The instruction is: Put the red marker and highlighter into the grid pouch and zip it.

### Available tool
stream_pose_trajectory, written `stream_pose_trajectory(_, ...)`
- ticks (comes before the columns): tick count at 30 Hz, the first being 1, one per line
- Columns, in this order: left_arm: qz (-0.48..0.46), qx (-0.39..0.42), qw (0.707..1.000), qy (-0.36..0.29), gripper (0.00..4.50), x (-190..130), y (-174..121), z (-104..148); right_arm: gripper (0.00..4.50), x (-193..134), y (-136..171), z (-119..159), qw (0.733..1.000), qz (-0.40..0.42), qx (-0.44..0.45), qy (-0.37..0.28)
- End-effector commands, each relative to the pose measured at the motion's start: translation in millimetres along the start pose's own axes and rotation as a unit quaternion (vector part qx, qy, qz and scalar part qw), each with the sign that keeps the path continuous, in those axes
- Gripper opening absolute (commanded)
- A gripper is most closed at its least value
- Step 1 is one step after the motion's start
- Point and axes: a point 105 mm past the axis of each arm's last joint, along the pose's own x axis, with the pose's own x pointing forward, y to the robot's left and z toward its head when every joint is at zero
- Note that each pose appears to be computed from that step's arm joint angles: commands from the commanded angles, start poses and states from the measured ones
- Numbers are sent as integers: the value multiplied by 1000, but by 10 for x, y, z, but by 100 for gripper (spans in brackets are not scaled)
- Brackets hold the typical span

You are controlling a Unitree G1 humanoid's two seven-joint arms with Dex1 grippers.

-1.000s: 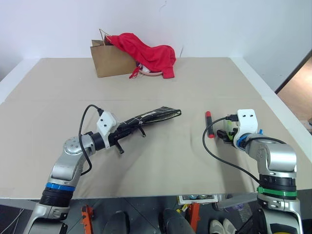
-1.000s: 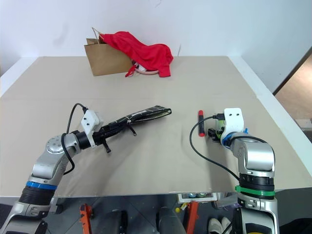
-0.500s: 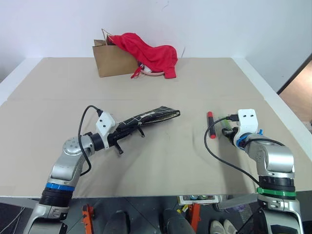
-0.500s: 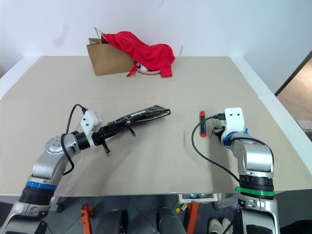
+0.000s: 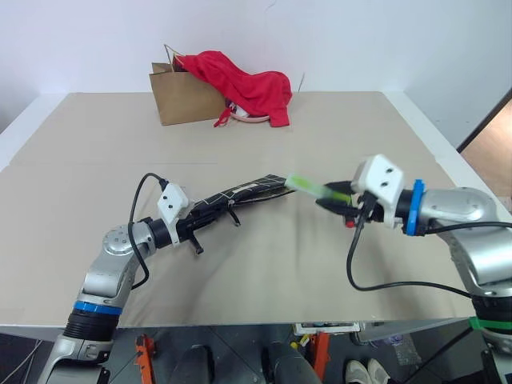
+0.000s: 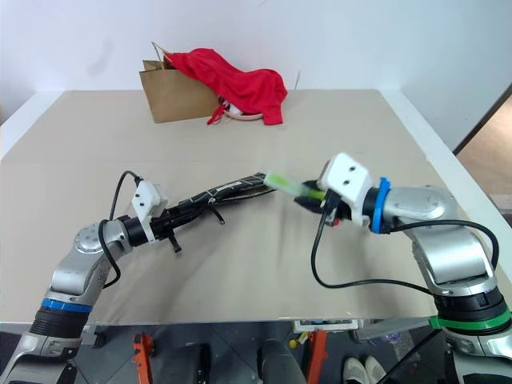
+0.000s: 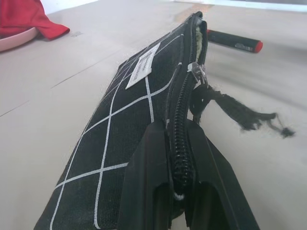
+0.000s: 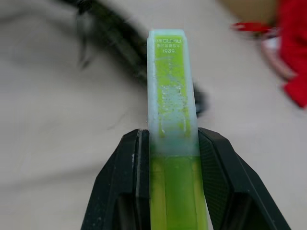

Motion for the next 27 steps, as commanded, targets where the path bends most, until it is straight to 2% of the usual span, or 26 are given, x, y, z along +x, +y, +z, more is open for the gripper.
stream_pose_trajectory(1,-9,17,999,-25,0,21,-46,173,104,39,-75,44,999,-2,-38,3)
stream_pose_trajectory(12,-26,28,999,-17,0,42,-140,181,104,184,-134,-11,998,13,-53,10)
stream_pose_trajectory(17,-30,29,999,-13,0,37,-145,170,104,295,-126,-1,993,28,-107,34)
stream_pose_trajectory(27,-36,31,999,-14,0,70,-143,173,104,816,-62,453,977,59,-205,10)
